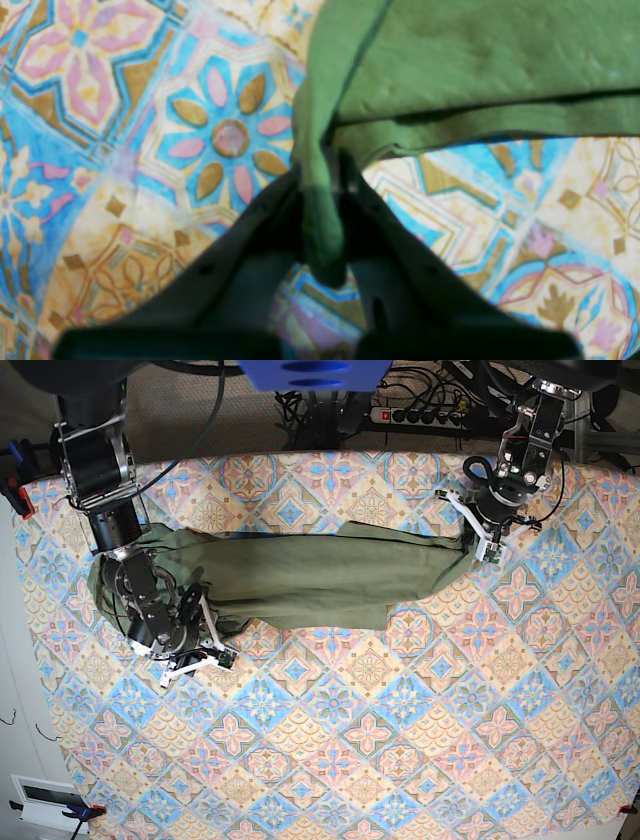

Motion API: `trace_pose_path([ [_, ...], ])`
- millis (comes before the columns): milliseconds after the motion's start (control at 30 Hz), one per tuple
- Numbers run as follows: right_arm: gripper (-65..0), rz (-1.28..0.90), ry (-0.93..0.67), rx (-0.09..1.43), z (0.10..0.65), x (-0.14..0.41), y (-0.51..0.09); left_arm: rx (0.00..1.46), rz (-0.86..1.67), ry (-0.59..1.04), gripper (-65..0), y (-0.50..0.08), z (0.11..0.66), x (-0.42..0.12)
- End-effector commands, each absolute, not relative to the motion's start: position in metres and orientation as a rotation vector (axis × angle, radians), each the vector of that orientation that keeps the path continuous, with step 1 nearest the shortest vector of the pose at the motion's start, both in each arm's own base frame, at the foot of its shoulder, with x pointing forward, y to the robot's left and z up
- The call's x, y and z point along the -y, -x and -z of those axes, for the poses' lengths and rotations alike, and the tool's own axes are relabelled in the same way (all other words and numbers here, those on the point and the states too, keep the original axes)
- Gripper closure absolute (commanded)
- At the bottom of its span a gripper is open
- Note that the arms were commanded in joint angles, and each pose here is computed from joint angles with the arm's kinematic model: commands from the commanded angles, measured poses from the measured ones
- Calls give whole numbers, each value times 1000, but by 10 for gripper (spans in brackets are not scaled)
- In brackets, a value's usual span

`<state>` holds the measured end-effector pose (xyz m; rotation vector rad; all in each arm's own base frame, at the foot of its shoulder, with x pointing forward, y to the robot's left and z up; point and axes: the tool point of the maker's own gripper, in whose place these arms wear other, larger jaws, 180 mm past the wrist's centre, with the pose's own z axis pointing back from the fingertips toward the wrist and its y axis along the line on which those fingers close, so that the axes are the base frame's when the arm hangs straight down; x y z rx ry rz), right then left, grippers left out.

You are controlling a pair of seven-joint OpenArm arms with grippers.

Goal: Layout the t-shirt on the table in an organized manner, then fold the t-shirt properly
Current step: 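Hold the stretched t-shirt with both grippers and raise it high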

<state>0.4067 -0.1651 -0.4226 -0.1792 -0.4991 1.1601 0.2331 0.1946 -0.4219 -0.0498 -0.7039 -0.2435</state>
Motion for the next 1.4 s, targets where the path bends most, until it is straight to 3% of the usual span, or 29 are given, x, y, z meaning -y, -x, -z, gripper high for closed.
trace_pose_path([
  [0,-260,-1149,195,503,419,172,-412,742,254,43,0,-241,412,-196],
  [600,-252,-1461,204,239,477,167,-377,740,255,44,0,-240,413,-195],
  [767,-153,-1491,213,198,483,171,-371,740,255,44,0,-240,413,-195],
  [867,-89,-1499,209,201,484,173,-370,740,255,44,0,-240,413,-195],
  [1100,-10,-1504,231,231,471,176,-384,742,253,44,0,-241,412,-195],
  [1367,-10,-1378,318,458,402,186,-416,757,242,33,0,-246,408,-199],
])
